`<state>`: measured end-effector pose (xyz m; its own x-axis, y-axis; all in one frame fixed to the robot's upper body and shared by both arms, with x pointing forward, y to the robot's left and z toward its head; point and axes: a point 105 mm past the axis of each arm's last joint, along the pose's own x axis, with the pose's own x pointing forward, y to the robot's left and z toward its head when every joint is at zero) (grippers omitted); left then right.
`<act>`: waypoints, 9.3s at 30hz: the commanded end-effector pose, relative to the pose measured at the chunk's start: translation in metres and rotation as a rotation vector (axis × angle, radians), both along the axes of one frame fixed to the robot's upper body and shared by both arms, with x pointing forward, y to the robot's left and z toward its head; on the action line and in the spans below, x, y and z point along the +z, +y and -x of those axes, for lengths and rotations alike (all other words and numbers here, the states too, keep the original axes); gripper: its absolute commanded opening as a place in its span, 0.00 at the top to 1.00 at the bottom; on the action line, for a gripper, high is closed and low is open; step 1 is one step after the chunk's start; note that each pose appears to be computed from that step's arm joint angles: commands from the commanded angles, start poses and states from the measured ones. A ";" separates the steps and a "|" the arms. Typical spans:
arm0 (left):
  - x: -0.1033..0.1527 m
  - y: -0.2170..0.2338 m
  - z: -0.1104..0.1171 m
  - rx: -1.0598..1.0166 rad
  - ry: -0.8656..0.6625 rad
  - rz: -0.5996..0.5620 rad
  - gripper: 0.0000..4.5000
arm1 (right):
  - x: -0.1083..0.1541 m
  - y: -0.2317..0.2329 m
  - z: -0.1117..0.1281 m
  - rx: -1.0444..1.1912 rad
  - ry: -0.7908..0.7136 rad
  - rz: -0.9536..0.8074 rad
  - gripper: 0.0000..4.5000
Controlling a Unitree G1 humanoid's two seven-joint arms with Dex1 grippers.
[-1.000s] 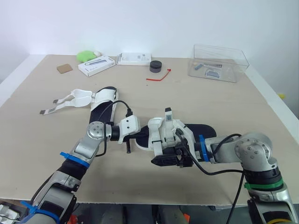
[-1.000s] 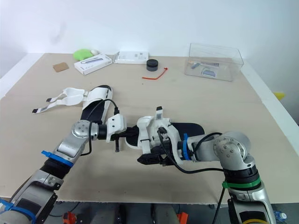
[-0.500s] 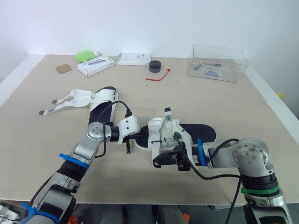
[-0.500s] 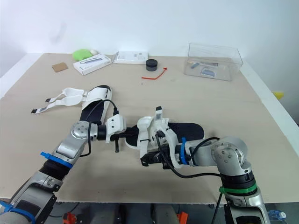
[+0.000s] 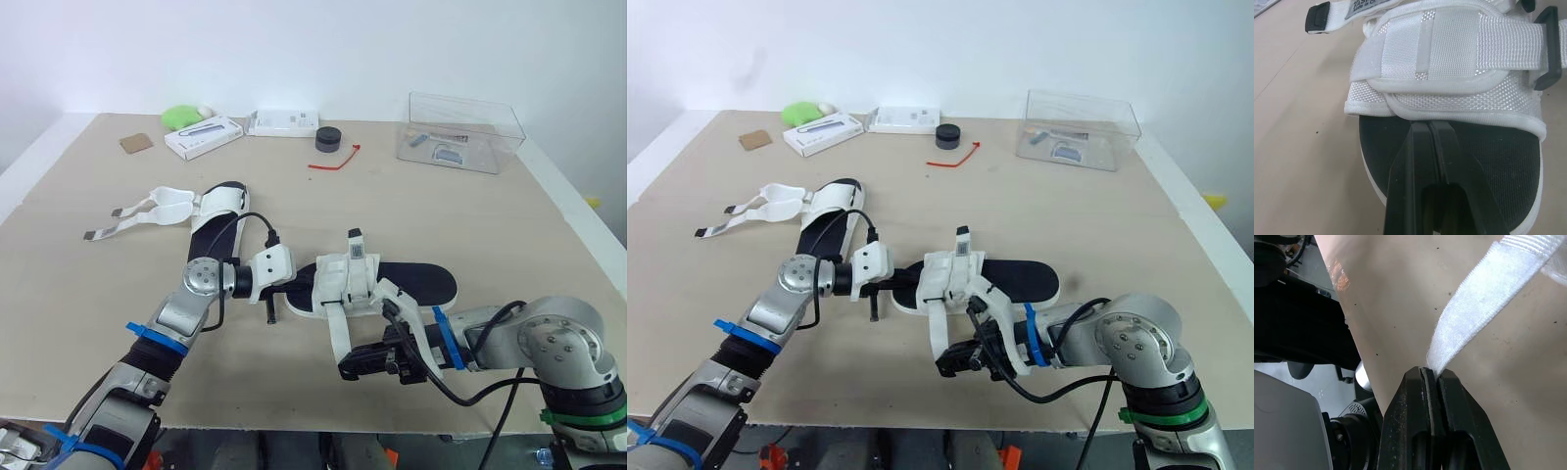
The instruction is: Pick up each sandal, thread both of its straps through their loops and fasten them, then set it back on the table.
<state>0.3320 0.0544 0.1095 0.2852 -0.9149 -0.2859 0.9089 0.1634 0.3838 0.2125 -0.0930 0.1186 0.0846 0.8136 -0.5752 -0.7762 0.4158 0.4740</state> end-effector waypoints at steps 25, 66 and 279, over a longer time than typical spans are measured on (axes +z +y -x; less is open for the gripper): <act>-0.022 0.008 -0.005 0.028 0.059 -0.072 1.00 | 0.019 -0.006 -0.025 1.059 -1.656 0.213 0.02; -0.024 0.013 0.000 0.048 0.065 -0.073 1.00 | 0.064 0.022 -0.126 -0.147 -0.748 -0.192 0.98; 0.038 0.106 -0.089 1.138 0.055 0.363 0.99 | 0.082 0.020 -0.121 0.182 -0.972 -0.437 0.00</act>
<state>0.4231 0.1678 0.1360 0.9827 -0.1131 -0.1464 0.1300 0.9853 0.1112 0.3351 -0.0702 0.1878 0.1986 0.9800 -0.0148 -0.9464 0.1879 -0.2629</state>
